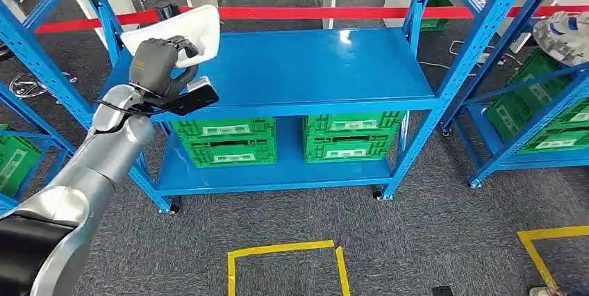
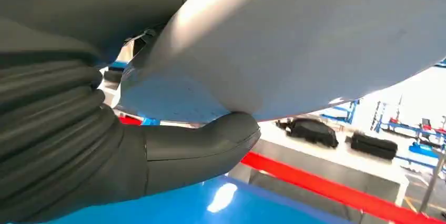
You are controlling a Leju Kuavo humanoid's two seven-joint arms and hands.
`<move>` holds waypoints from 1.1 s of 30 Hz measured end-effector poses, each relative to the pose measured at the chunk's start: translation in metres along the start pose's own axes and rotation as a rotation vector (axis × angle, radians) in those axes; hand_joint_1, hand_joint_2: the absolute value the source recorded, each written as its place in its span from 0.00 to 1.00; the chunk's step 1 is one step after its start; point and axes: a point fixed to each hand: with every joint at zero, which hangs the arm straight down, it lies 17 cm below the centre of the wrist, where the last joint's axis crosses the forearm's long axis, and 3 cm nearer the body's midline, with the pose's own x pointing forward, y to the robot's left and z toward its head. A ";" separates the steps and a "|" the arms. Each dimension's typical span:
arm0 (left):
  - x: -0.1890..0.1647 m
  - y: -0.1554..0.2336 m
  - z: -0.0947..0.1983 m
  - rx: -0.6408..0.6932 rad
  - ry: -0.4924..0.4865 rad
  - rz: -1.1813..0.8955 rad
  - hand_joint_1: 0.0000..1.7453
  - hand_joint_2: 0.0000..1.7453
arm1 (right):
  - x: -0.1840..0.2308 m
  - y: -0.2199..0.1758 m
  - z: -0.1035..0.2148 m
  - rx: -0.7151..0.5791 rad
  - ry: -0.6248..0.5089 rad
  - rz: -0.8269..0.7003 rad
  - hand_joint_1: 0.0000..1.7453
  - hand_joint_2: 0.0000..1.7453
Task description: Take the parts from the cabinet and place them on the table.
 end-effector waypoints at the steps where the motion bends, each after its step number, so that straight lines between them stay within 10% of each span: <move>1: 0.000 -0.001 0.000 -0.002 -0.002 0.001 1.00 1.00 | 0.001 0.000 0.000 0.000 -0.001 -0.001 0.00 0.00; 33: 0.014 -0.006 -0.005 -0.028 -0.031 0.058 1.00 1.00 | 0.001 0.002 0.000 -0.001 0.009 -0.030 0.00 0.00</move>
